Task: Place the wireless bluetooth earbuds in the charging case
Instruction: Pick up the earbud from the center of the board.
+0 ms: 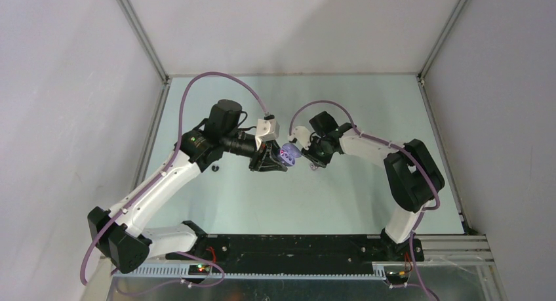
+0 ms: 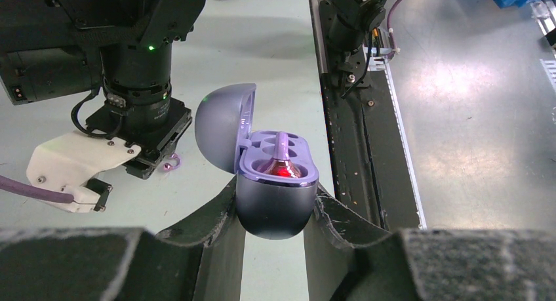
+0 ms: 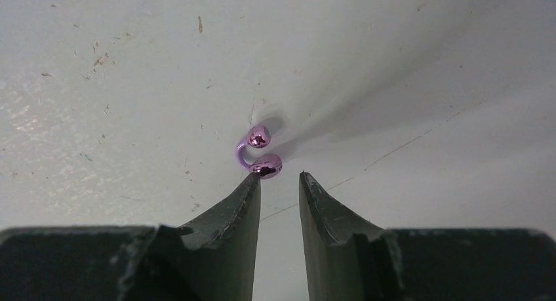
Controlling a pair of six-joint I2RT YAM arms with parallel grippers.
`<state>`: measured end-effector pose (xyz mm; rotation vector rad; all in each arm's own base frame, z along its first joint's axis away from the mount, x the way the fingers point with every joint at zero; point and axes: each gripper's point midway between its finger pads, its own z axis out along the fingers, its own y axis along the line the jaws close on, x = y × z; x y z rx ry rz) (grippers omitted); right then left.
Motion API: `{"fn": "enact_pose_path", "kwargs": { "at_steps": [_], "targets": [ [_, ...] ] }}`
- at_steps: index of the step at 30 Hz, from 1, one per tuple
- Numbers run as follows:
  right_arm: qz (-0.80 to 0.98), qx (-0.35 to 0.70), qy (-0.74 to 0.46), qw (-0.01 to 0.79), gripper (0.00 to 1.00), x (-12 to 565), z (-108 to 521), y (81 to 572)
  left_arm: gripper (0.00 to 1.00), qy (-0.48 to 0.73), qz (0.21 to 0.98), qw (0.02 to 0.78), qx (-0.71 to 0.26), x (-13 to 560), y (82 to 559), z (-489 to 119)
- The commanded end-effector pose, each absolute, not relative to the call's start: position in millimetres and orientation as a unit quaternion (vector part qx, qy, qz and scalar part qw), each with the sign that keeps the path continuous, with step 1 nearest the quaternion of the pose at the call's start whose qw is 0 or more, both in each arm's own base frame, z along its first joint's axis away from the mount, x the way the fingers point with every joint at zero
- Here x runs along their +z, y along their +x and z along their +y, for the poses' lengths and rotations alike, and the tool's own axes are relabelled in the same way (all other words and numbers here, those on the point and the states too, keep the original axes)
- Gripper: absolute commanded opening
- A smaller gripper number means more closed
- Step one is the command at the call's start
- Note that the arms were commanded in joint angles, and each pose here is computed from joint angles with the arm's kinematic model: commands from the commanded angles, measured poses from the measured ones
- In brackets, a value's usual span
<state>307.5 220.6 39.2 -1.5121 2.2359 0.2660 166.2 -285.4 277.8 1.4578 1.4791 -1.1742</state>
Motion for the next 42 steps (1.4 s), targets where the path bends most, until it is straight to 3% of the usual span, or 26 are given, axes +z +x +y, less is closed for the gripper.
{"fn": "enact_pose_path", "kwargs": {
  "at_steps": [1, 9, 18, 25, 34, 42],
  "targets": [
    [0.787, 0.093, -0.56, 0.24, 0.33, 49.9, 230.1, 321.9, 0.08, 0.569, 0.567, 0.385, -0.455, 286.8, 167.6, -284.5],
    [0.77, 0.119, -0.584, 0.226, 0.4, 47.4, 235.0, 310.3, 0.08, 0.569, 0.568, 0.383, -0.455, 286.0, 167.8, -284.8],
    [0.77, 0.119, -0.59, 0.21, 0.4, 35.2, 236.1, 307.1, 0.08, 0.569, 0.568, 0.382, -0.456, 285.7, 168.1, -285.1],
    [0.783, 0.136, -0.57, 0.209, 0.33, 35.8, 238.3, 305.5, 0.08, 0.569, 0.567, 0.385, -0.455, 286.4, 167.2, -284.2],
    [0.824, 0.245, -0.476, 0.185, 0.22, 58.5, 243.4, 300.2, 0.08, 0.569, 0.567, 0.385, -0.454, 286.2, 167.0, -284.2],
    [0.853, 0.311, -0.389, 0.155, 0.22, 71.6, 243.5, 301.1, 0.08, 0.568, 0.568, 0.385, -0.453, 286.3, 167.3, -284.0]
  ]
}}
